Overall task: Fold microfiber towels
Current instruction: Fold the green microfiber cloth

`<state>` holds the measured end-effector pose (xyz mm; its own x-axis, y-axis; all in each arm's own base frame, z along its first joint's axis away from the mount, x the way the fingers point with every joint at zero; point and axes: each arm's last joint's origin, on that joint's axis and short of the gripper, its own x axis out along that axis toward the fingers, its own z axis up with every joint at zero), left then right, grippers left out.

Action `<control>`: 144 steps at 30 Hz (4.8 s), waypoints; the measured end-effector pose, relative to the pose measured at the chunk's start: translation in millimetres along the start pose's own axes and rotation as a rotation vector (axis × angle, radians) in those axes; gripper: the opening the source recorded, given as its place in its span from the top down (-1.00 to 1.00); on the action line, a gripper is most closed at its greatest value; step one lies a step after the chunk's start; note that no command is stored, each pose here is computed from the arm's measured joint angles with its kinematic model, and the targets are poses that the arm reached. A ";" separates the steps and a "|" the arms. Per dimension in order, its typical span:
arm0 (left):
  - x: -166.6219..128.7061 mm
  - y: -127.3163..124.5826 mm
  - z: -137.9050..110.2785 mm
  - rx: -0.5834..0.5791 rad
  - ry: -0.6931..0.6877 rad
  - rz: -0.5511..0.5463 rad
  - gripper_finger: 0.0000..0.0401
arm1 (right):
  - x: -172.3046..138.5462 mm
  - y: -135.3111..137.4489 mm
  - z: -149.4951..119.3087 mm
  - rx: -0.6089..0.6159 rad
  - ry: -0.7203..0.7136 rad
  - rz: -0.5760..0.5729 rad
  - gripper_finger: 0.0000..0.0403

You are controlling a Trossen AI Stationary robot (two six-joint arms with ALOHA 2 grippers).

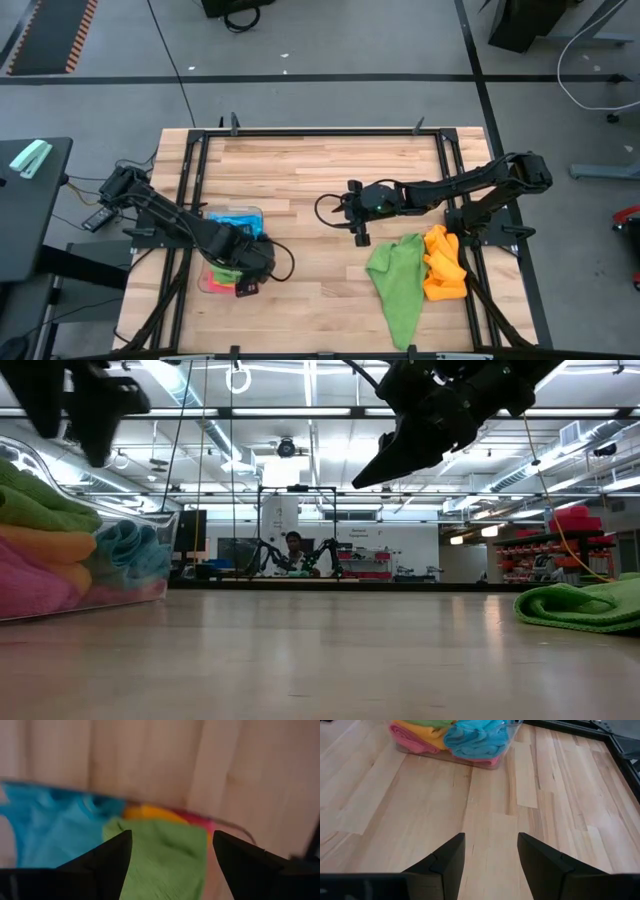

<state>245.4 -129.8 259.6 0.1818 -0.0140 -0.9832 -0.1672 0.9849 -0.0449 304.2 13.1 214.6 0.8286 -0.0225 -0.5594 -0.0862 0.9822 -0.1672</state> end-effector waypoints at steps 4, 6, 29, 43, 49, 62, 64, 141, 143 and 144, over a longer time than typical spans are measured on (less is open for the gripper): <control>1.3 0.2 8.2 0.049 -0.124 0.062 -0.43 | -0.1 0.7 -3.1 0.018 0.032 0.011 0.06; 2.4 0.6 15.0 0.066 -0.181 0.075 -0.43 | -0.2 1.4 -6.0 0.016 0.061 0.023 0.06; -3.4 50.7 73.8 0.122 -0.539 0.440 -0.04 | -1.6 -8.3 -20.6 0.171 0.207 -0.108 0.20; -7.6 60.7 93.7 0.170 -0.623 0.244 0.49 | -23.9 69.7 -33.3 0.072 0.480 0.096 0.29; -7.6 60.9 93.7 0.185 -0.620 0.247 0.54 | -33.6 87.3 -43.5 0.145 0.598 0.091 0.21; -8.6 74.1 100.1 0.201 -0.632 0.286 0.58 | -8.0 140.9 -28.7 -0.116 0.640 0.065 0.11; -8.3 77.6 100.7 0.192 -0.625 0.292 0.59 | -6.9 147.2 -28.7 -0.197 0.622 0.048 0.11; 2.1 90.2 85.9 0.179 -0.409 0.234 0.44 | -4.4 80.4 -32.9 -0.036 0.399 0.071 0.74; 2.1 90.3 85.9 0.179 -0.408 0.233 0.45 | -4.2 80.1 -32.9 -0.019 0.400 0.070 0.73; 2.1 90.2 85.9 0.179 -0.408 0.230 0.45 | -3.9 79.1 -33.0 -0.012 0.401 0.068 0.71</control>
<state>314.0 -26.1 268.6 0.5298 0.2407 -0.8132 -0.0847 0.9691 0.2317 275.9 84.7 176.8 0.5397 -0.0312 -0.8413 -0.1414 0.9818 -0.1271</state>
